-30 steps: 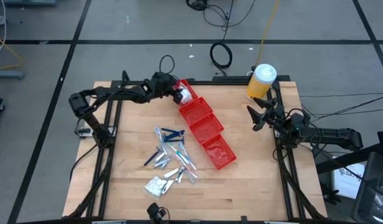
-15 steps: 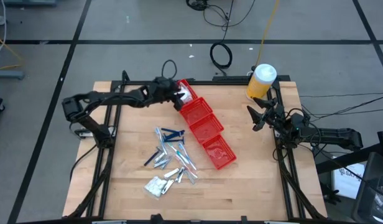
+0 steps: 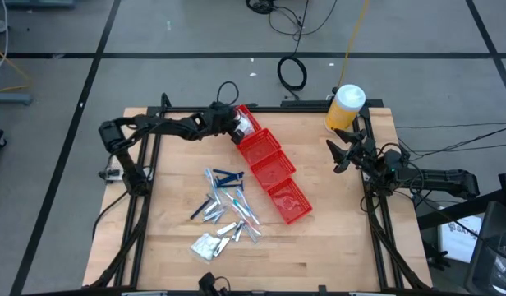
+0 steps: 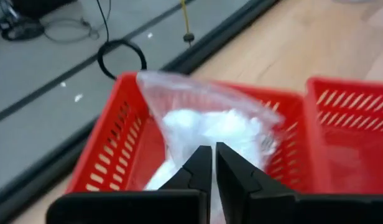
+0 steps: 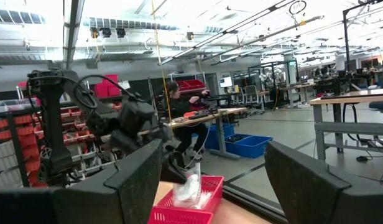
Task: Pick & Place Travel size toiletries
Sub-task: Put the left white cotton pack into the top red bin, then put the white cotton pack into the top red bin
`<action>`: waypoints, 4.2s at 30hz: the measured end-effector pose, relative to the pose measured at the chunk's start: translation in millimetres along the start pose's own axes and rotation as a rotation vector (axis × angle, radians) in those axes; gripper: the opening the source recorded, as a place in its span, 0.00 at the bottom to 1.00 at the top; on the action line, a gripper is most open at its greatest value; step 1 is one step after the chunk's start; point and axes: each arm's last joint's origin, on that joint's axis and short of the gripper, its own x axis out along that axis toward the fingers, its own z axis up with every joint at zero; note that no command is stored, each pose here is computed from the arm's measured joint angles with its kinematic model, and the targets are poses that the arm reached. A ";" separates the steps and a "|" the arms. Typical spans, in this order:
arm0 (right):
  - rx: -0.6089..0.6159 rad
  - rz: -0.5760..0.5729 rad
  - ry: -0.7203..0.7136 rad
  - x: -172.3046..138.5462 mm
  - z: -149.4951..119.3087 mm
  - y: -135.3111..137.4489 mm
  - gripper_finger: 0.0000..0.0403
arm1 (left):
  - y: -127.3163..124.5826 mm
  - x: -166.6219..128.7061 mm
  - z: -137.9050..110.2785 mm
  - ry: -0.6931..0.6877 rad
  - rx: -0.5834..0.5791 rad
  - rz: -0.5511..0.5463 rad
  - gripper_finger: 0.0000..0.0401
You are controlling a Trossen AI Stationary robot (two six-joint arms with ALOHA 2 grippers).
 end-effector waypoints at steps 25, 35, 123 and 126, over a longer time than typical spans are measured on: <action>0.000 -0.001 0.000 0.0 0.0 0.0 0.66 | 12.3 7.1 1.9 -0.053 -0.032 0.039 0.06; 0.004 0.000 0.000 0.0 0.0 0.0 0.66 | -3.7 -54.9 34.0 -0.116 -0.022 -0.035 0.06; 0.044 0.001 -0.005 0.0 0.5 0.0 0.66 | -231.9 -207.4 -171.6 0.905 0.295 -0.657 0.02; 0.044 0.001 -0.005 0.0 0.5 0.0 0.66 | -231.2 -205.5 -170.2 0.899 0.306 -0.664 0.02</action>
